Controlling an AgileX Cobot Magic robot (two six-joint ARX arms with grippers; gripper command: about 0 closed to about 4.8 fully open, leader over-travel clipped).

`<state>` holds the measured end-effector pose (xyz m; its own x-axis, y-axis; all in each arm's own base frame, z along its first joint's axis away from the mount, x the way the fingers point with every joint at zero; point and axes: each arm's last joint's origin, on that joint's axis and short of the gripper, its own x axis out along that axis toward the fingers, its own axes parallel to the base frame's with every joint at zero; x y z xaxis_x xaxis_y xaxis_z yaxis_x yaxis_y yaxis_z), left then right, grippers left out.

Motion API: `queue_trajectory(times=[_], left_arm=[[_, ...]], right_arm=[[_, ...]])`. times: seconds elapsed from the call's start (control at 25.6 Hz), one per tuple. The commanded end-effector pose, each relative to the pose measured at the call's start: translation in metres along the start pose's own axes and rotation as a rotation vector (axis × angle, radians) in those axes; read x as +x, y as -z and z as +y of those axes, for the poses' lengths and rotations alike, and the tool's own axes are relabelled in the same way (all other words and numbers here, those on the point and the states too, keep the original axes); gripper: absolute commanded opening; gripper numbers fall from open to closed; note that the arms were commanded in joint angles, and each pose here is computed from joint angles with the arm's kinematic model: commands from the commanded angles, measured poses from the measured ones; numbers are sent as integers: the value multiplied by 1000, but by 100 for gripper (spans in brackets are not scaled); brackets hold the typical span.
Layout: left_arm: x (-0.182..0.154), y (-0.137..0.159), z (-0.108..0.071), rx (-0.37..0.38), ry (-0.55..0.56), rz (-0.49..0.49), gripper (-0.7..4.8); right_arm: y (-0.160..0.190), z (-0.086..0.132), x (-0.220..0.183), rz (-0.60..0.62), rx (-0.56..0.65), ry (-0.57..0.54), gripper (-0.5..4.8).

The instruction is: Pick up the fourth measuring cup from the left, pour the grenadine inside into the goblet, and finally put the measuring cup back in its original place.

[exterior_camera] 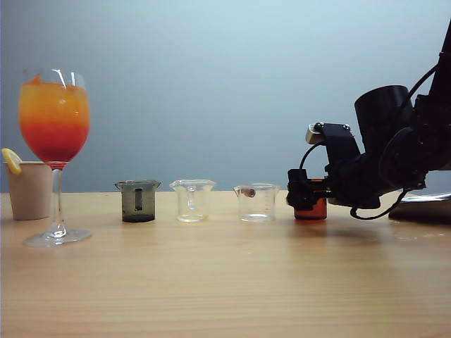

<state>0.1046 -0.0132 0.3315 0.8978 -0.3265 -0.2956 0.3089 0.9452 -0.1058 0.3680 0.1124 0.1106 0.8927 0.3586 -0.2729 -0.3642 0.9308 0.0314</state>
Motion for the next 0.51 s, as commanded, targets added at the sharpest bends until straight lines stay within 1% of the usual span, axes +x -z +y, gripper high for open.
queue_trajectory(times=[0.04, 0.16, 0.2, 0.23, 0.31, 0.35, 0.39, 0.51], left_arm=[[0, -1, 0, 3, 6, -10, -6], [0, -1, 0, -2, 6, -10, -6], [0, -1, 0, -17, 7, -10, -5], [0, -1, 0, -19, 9, -10, -5], [0, -1, 0, -18, 9, -10, -6], [-1, -1, 0, -18, 9, -11, -5], [-1, -1, 0, -18, 9, -11, -6], [-1, -1, 0, -18, 9, -11, -6]], right_arm=[[-6, 1, -1, -28, 1, -31, 479], [-6, 1, -1, -28, 1, -16, 479], [-6, 0, -1, -28, 1, 23, 479], [-6, -2, -1, -29, 2, 67, 479], [-6, -3, -1, -29, 2, 118, 479], [-6, -3, -1, -29, 2, 123, 454], [-6, -3, -1, -29, 2, 123, 415], [-6, -3, -1, -29, 2, 123, 367]])
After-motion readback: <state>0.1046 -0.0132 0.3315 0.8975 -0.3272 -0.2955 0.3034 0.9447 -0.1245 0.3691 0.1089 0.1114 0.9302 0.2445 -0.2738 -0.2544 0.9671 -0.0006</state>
